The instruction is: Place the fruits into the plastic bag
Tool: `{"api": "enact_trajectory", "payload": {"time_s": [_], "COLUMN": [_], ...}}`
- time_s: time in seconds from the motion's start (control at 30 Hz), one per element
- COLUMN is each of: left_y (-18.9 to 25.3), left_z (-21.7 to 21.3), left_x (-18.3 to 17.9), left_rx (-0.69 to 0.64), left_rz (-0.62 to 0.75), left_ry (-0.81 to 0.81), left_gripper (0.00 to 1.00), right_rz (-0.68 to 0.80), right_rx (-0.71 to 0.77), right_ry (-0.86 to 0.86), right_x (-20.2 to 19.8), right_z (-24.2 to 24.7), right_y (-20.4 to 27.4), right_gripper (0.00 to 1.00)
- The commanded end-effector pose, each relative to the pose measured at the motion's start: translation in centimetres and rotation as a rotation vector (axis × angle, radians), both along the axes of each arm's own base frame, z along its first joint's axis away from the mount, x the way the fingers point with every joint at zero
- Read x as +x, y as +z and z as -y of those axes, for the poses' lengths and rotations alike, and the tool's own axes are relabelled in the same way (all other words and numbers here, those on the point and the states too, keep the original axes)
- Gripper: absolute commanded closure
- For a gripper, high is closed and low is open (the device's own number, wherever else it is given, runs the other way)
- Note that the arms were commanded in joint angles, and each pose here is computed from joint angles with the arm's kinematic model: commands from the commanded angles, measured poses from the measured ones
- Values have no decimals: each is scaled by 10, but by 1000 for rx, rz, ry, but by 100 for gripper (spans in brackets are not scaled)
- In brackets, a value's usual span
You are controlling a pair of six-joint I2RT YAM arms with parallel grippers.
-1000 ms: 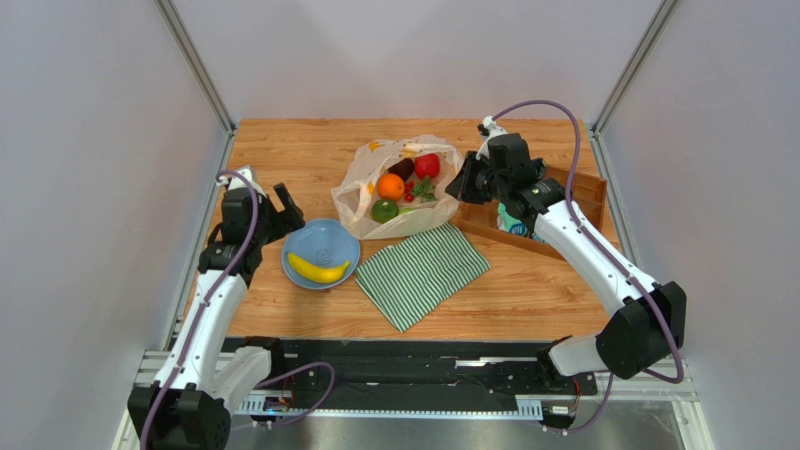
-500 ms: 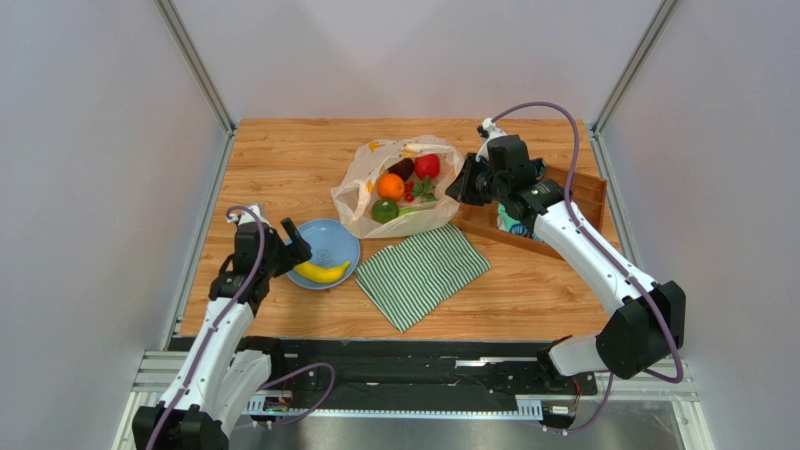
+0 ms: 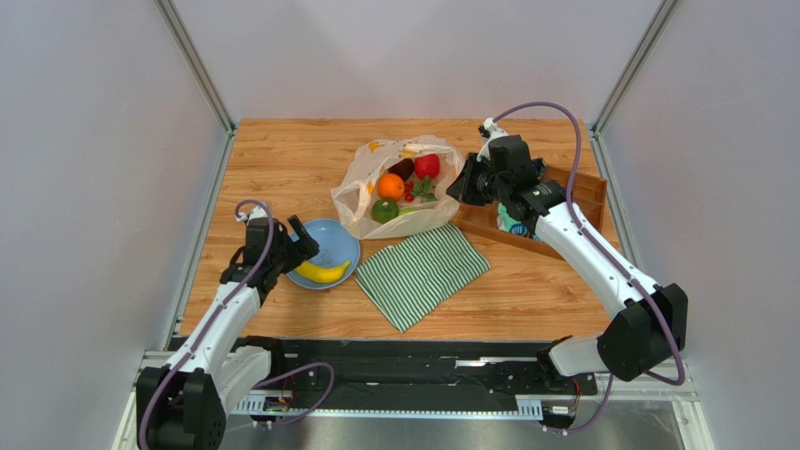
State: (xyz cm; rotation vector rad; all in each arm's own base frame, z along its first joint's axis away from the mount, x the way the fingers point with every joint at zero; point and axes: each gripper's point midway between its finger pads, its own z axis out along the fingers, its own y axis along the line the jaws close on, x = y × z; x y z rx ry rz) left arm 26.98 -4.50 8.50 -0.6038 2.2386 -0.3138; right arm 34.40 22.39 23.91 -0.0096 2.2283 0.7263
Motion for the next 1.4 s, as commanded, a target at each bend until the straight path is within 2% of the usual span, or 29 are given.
{"api": "enact_trajectory", "payload": {"time_s": [0.0,0.53,0.8,1.1,1.37], "left_y": [0,-23,-35,-44,-51], "left_z": [1,5,10,16,19], "left_x": [7,7,17,28,30], "left_rx": [-20,-16,-23,-22,-24], "left_rz": [22,-26,-48,-79,-96], "left_ry": [22,-10,-36,-76,-98], "left_gripper": [4,2,7,18,46], "right_rz": [57,52,57,49,43], "right_rx": [11,12,7,1,-6], "right_ry": [3,8,3,5,4], "right_x": [-1,0,0,2,3], "right_z": [0,-1,1,0,0], "right_y": [16,15,16,12,8], "right_gripper": [100,100,100,100,100]}}
